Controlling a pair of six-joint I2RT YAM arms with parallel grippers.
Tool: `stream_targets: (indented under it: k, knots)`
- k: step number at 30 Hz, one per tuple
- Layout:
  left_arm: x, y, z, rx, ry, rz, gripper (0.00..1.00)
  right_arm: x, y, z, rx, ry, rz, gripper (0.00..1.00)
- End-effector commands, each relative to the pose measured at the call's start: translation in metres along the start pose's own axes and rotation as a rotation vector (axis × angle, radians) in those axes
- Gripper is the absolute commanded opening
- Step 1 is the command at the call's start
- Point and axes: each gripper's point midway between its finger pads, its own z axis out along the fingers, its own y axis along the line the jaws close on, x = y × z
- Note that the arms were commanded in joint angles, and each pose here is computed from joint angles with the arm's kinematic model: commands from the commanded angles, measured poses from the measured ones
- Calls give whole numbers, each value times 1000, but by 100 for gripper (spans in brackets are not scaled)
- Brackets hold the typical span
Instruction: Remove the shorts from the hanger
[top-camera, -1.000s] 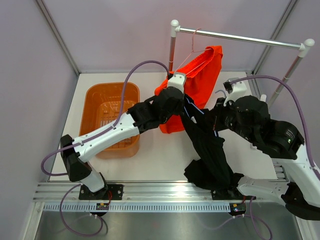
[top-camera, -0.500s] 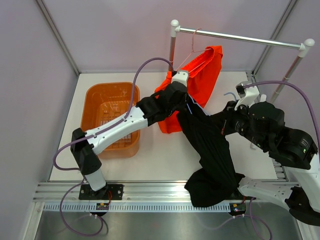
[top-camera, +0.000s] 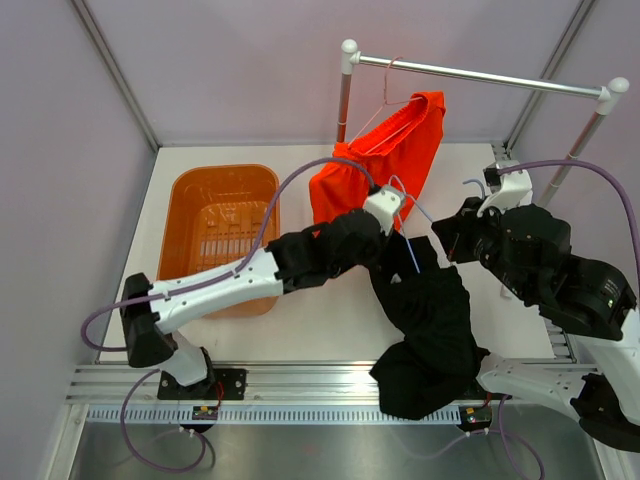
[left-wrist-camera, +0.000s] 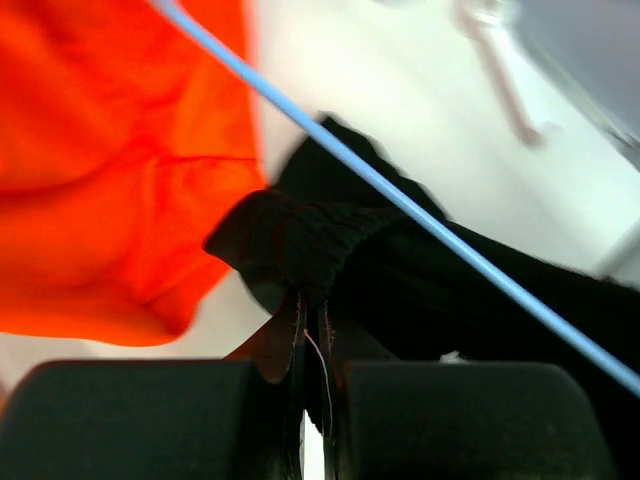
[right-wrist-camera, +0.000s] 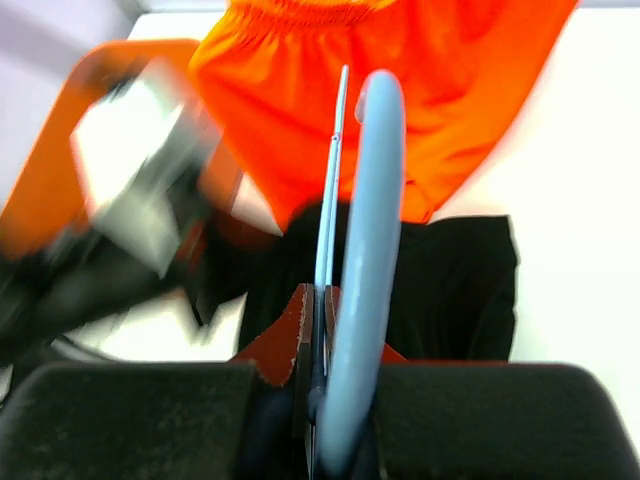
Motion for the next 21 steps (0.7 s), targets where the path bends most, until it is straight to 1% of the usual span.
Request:
stream_targets:
  k: [1, 3, 4, 6, 7, 9, 10, 11, 13, 14, 16, 17, 18, 19, 20, 21]
  knots:
    - [-34, -75, -66, 248, -173, 124, 0, -27, -2, 15, 79, -111, 14, 0]
    - [-29, -97, -86, 316, -181, 180, 0, -34, -4, 18, 103, -133, 18, 0]
    - [-22, -116, -104, 372, -182, 239, 0, -35, -3, 22, 114, -135, 12, 0]
    - [-17, -131, -125, 429, -185, 292, 0, -46, -5, 26, 156, -160, 8, 0]
    - [-14, -143, -143, 482, -194, 333, 0, -53, -12, 26, 209, -183, -4, 0]
    - [-16, -151, -164, 528, -204, 366, 0, -68, -16, 28, 268, -213, -15, 0]
    - [-14, -160, -179, 566, -212, 390, 0, -74, -24, 27, 327, -225, -38, 0]
    - [-19, -162, -191, 587, -227, 388, 0, -79, -26, 26, 352, -235, -42, 0]
    - [-28, -161, -208, 578, -264, 409, 0, -93, -27, 25, 385, -252, -43, 0]
    - [-39, -149, -211, 516, -295, 391, 0, -101, -26, 21, 382, -271, -34, 0]
    - [-58, -131, -216, 424, -336, 364, 0, -106, -26, 22, 389, -274, -31, 0]
    - [-74, -107, -214, 290, -370, 337, 0, -108, -26, 21, 387, -276, -29, 0]
    - [-86, -93, -216, 219, -394, 347, 0, -110, -25, 20, 387, -276, -28, 0]
    - [-109, -79, -227, 160, -437, 313, 0, -110, -25, 19, 385, -276, -24, 0]
    - [-124, -66, -232, 105, -461, 290, 0, -110, -25, 19, 385, -274, -24, 0]
    - [-140, -45, -236, 19, -481, 270, 0, -109, -26, 19, 385, -270, -26, 0]
